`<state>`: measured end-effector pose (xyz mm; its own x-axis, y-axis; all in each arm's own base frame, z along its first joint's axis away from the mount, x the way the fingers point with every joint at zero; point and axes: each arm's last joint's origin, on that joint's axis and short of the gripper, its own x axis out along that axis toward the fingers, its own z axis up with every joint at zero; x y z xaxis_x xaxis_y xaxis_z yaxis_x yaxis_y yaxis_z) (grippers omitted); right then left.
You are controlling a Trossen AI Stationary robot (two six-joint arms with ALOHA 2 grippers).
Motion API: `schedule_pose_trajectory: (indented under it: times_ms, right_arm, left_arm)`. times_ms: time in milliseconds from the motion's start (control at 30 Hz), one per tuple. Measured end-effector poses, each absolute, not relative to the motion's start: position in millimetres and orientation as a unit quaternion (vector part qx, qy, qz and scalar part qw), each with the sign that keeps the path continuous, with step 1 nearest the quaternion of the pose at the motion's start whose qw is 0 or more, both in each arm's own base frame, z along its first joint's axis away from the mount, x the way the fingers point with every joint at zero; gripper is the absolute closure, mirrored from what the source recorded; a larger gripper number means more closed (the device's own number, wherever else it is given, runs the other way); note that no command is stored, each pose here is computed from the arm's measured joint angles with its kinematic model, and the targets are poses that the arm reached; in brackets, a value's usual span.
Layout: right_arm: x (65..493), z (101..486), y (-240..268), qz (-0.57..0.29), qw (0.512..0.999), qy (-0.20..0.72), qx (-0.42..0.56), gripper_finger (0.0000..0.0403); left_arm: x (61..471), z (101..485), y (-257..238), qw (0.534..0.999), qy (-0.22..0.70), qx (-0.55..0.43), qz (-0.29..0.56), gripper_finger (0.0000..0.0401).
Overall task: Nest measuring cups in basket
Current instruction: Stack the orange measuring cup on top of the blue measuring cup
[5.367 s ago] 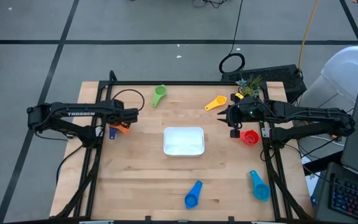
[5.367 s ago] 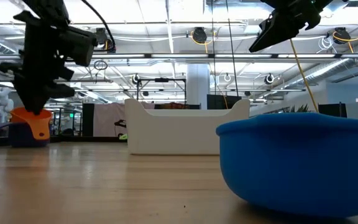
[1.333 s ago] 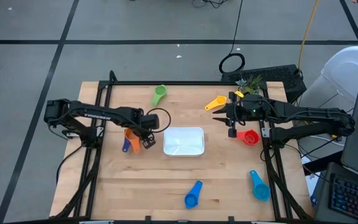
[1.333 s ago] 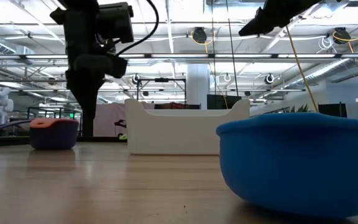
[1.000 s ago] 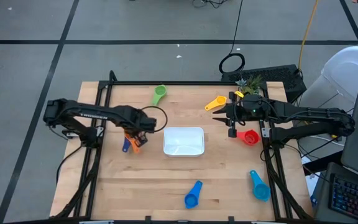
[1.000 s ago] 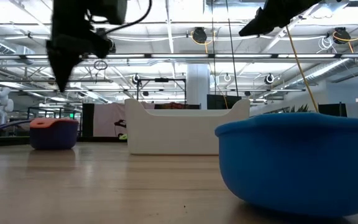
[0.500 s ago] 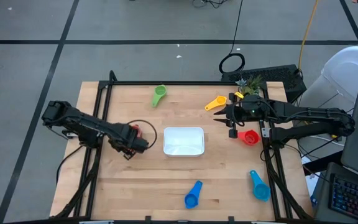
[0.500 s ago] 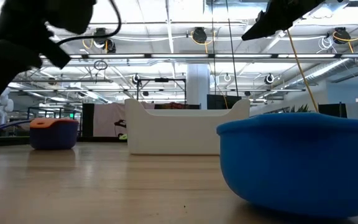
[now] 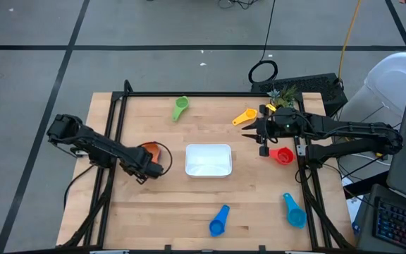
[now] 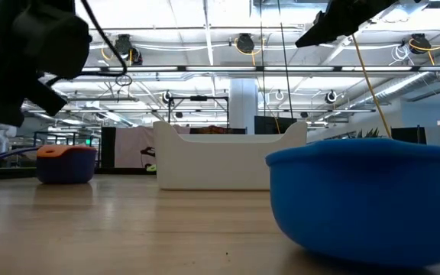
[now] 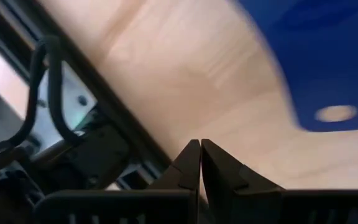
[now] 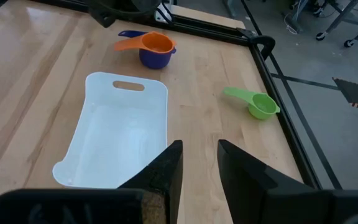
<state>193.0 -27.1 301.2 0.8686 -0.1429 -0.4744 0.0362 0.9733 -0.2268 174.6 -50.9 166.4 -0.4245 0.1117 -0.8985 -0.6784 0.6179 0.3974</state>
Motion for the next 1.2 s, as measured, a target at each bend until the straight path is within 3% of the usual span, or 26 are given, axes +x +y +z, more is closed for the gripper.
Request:
schedule_pose_trajectory:
  times_ms: [233, 467, 600, 733, 867, 967, 1033, 1200]
  right_arm:
    - [193, 301, -27, -0.047, 0.961, 0.253, -0.104, 0.0307]
    - [193, 301, -27, -0.047, 0.961, 0.251, -0.104, 0.0307]
    - [193, 301, -27, -0.048, 0.961, 0.253, -0.099, 0.0307]
    - [193, 301, -27, -0.049, 0.962, 0.253, -0.094, 0.0307]
    - [193, 301, -27, -0.049, 0.962, 0.253, -0.094, 0.0307]
    - [193, 301, -27, -0.049, 0.962, 0.253, -0.094, 0.0307]
    - [193, 301, -27, -0.049, 0.962, 0.252, -0.094, 0.0307]
    - [193, 301, -27, -0.049, 0.962, 0.252, -0.096, 0.0307]
  left_arm:
    - [195, 162, -59, 0.575, 0.725, -0.232, 0.300, 0.0382]
    - [190, 189, -58, 0.630, 0.668, -0.180, 0.352, 0.0382]
    - [159, 190, -51, 0.568, 0.691, -0.167, 0.415, 0.0382]
    - [143, 183, -52, 0.508, 0.735, -0.202, 0.400, 0.0382]
    - [152, 185, -54, 0.553, 0.706, -0.211, 0.388, 0.0382]
    - [179, 188, -62, 0.677, 0.627, -0.243, 0.299, 0.0382]
    - [185, 193, -63, 0.717, 0.595, -0.245, 0.269, 0.0382]
    - [165, 198, -55, 0.672, 0.613, -0.240, 0.339, 0.0382]
